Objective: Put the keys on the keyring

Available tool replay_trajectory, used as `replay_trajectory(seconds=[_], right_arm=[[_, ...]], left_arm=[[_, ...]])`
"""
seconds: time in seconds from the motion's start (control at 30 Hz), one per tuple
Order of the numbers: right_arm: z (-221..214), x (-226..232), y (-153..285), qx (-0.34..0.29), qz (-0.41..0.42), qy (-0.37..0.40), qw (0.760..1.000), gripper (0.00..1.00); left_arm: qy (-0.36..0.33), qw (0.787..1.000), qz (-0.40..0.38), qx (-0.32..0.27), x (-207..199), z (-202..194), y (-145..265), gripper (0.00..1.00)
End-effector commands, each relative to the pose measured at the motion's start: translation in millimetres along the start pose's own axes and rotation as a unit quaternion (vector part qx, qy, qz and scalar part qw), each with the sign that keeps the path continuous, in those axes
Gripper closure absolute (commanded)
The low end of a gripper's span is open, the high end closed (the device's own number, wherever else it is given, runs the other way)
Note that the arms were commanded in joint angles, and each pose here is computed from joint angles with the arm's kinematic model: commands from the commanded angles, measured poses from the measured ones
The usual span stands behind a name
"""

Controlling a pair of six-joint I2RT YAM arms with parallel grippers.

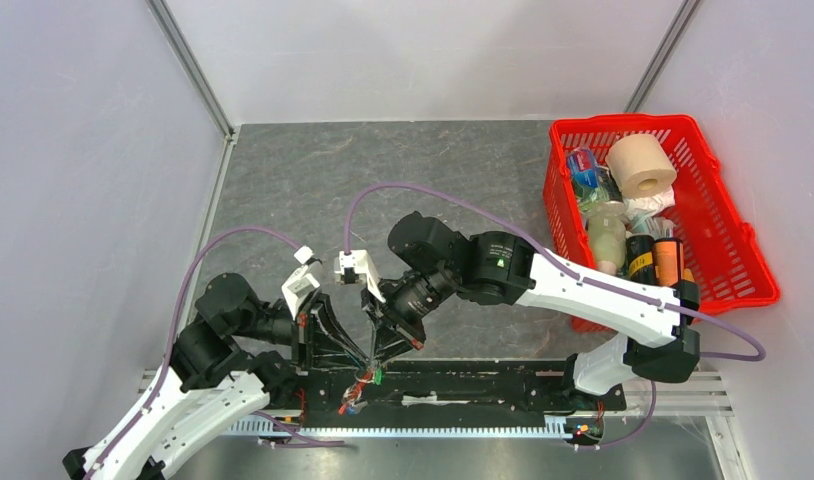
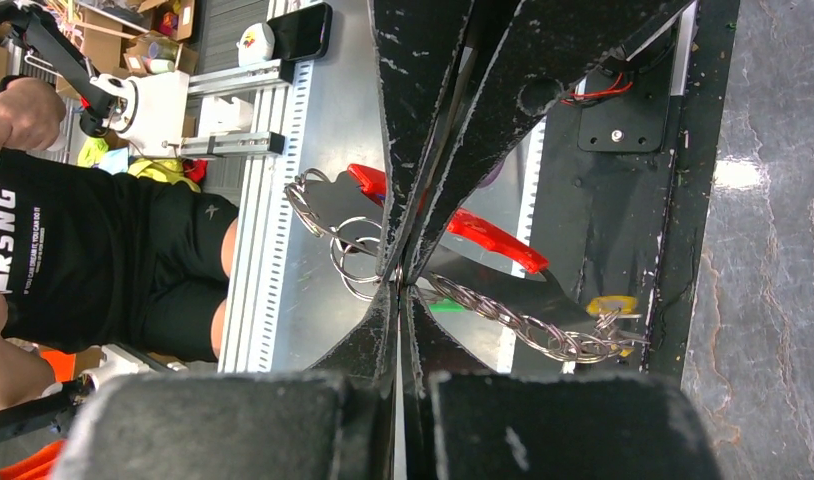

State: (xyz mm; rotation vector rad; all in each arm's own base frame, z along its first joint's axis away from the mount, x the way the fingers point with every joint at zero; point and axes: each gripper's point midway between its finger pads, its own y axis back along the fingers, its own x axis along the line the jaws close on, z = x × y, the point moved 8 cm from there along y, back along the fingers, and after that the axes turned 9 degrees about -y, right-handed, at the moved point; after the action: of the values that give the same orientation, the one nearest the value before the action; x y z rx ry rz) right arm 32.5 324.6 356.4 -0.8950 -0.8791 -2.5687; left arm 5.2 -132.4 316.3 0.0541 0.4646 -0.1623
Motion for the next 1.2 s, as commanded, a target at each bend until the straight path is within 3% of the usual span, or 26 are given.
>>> replay_trajectory(seconds=[0.0,0.1,0.17,0.27,0.4,0.9,1.17], right_arm=[[12,12,8,-0.035,0.023,0.035,0.999,1.00],[13,16,12,-0.052,0.017,0.036,0.998,0.90],[14,19,19,-0.072,0.007,0.038,0.997,0.72],[16,25,29,-0.100,-0.008,0.046,0.994,0.59],[17,32,42,-0.138,-0.026,0.054,0.989,0.51],[27,31,40,-0.155,-0.041,0.040,0.986,0.56],[27,31,40,-0.156,-0.041,0.041,0.986,0.81]], left_arm=[[-0.060,0.998,-0.005,-0.031,-5,12,1,0.98],[-0.083,0.995,0.004,-0.053,-8,16,3,0.98],[-0.099,0.992,0.010,-0.072,-11,19,5,0.98],[-0.115,0.989,0.021,-0.093,-14,23,8,0.98],[-0.133,0.983,0.023,-0.121,-18,30,10,0.98],[-0.159,0.974,0.025,-0.160,-18,42,8,0.98],[-0.159,0.972,0.032,-0.171,-16,42,8,0.98]])
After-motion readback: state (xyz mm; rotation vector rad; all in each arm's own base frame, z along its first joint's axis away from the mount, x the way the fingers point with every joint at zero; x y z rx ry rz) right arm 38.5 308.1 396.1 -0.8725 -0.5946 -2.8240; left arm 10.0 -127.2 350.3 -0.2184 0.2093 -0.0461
